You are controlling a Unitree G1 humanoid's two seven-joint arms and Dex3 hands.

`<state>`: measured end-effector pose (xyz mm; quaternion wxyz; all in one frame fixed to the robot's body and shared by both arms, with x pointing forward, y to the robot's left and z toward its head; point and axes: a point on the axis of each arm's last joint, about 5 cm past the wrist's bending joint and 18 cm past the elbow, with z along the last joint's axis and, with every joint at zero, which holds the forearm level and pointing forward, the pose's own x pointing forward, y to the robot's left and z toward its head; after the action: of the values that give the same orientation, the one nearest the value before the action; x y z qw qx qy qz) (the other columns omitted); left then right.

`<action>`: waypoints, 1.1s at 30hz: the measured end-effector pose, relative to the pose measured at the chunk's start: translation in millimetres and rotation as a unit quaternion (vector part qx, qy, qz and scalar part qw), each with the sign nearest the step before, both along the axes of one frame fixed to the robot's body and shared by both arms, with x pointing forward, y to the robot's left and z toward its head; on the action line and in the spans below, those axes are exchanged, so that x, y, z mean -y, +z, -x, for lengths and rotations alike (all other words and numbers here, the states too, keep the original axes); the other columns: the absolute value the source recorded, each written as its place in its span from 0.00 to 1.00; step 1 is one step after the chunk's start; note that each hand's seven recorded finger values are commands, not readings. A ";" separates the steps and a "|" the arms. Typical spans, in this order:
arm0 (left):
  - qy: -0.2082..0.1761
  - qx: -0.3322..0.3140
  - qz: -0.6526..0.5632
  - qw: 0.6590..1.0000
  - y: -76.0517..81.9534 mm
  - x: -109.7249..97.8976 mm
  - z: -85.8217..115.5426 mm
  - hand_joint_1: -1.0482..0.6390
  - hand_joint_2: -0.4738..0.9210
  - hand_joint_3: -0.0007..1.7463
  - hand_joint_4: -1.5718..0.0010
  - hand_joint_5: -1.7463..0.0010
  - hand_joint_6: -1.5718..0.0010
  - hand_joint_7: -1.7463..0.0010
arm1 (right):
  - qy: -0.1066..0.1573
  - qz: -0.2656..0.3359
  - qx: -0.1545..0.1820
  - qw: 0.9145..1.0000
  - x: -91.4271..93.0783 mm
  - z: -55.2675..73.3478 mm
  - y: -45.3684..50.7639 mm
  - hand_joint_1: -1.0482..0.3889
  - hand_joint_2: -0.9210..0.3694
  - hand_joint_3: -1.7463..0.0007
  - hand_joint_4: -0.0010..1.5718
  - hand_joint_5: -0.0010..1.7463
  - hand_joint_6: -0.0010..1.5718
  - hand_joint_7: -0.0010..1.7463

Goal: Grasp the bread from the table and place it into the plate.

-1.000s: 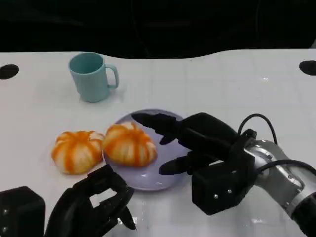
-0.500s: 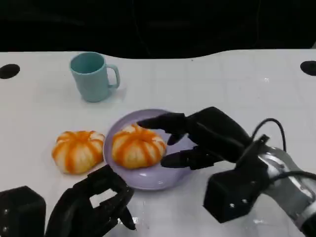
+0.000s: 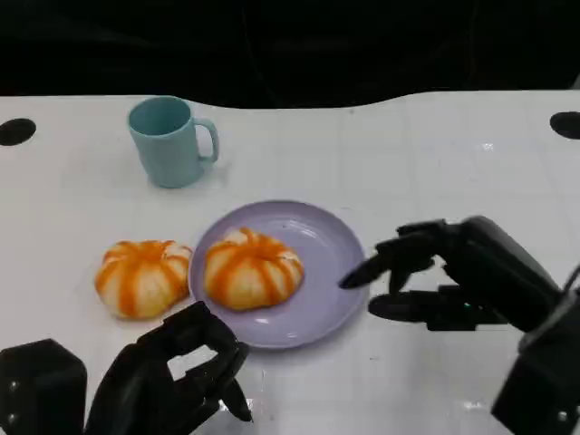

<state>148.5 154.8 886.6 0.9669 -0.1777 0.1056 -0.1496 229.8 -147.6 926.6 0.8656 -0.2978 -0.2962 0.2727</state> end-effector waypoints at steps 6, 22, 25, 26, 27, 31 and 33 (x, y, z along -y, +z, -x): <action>-0.001 0.001 0.000 1.000 0.2 0.3 -0.4 0.29 1.00 0.19 0.53 0.00 0.62 0.06 | -0.009 -0.030 -0.049 0.998 19.8 13.2 -9.9 0.43 0.00 0.93 0.41 0.98 0.43 0.77; -0.001 0.003 0.000 1.000 1.7 0.0 -0.6 0.28 1.00 0.18 0.53 0.00 0.62 0.06 | 0.013 -0.128 -0.289 0.948 40.9 62.7 -11.9 0.46 0.00 0.88 0.47 1.00 0.34 1.00; -0.001 0.004 -0.001 1.000 2.1 -0.3 -0.4 0.28 1.00 0.19 0.53 0.00 0.62 0.06 | 0.009 -0.127 -0.292 0.948 39.5 63.6 -14.2 0.47 0.00 0.87 0.48 1.00 0.35 1.00; -0.001 0.005 -0.001 1.000 2.3 -0.4 -0.4 0.28 1.00 0.19 0.53 0.00 0.62 0.06 | 0.008 -0.128 -0.293 0.947 39.1 63.6 -15.2 0.47 0.00 0.87 0.48 1.00 0.35 1.00; -0.001 0.005 -0.001 1.000 2.4 -0.5 -0.4 0.28 1.00 0.19 0.53 0.00 0.62 0.06 | 0.009 -0.130 -0.293 0.947 38.7 63.4 -16.3 0.47 0.00 0.87 0.48 1.00 0.35 1.00; 0.001 0.005 -0.002 1.000 2.5 -1.6 -0.4 0.28 1.00 0.19 0.53 0.00 0.62 0.06 | 0.007 -0.130 -0.290 0.948 38.0 61.2 -22.1 0.47 0.00 0.87 0.48 1.00 0.36 1.00; 0.002 0.005 -0.004 1.000 2.6 -2.3 -0.7 0.28 1.00 0.19 0.53 0.00 0.62 0.06 | 0.005 -0.128 -0.284 0.950 38.3 59.5 -25.4 0.47 0.00 0.88 0.48 1.00 0.37 1.00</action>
<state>149.2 157.1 889.1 0.9683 -0.1736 0.1007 -0.1484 170.2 -185.9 901.2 0.9433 -0.0935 -0.0715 0.3103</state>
